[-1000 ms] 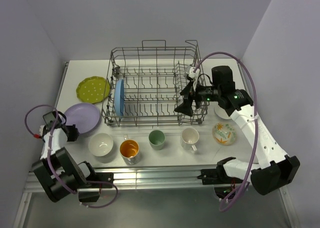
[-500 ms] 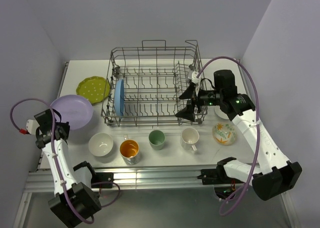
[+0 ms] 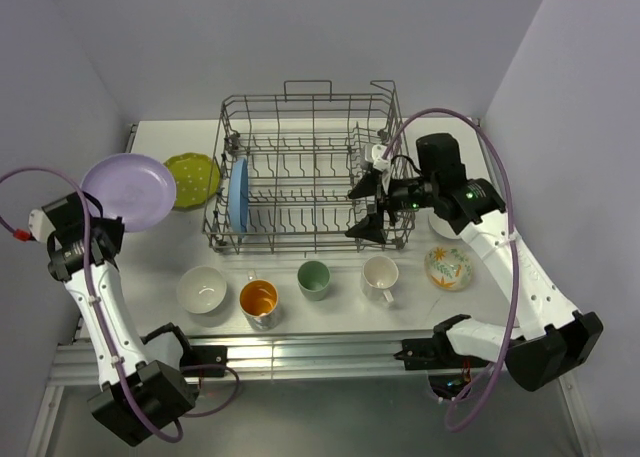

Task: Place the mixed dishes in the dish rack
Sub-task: Pass the plate from the left arm to the right

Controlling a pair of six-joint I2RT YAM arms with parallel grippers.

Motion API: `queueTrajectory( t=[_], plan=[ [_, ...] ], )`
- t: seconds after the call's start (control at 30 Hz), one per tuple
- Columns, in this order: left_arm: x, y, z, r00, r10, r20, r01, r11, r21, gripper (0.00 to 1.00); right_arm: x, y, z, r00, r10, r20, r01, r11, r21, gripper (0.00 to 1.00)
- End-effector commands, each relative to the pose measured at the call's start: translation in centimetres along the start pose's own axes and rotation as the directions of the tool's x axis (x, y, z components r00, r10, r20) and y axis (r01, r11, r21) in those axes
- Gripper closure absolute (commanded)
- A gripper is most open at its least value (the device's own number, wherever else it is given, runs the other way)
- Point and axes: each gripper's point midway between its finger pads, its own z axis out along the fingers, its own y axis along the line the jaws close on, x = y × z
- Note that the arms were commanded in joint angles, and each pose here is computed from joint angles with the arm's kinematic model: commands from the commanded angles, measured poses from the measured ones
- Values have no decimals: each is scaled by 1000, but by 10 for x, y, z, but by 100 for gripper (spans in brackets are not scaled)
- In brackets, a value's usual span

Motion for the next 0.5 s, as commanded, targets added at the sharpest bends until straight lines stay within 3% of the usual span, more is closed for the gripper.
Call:
queueTrajectory(
  t=[0.0,0.47],
  plan=[
    [-21,-44,-19,1000,4,29,-8,990,139,100,-17,2,2,998,-63,7,63,998,-14,1],
    [-25,-104,-37,998,-8,-68,29,947,321,100,-46,20,48,946,-312,-86,305,948,-89,1]
  ],
)
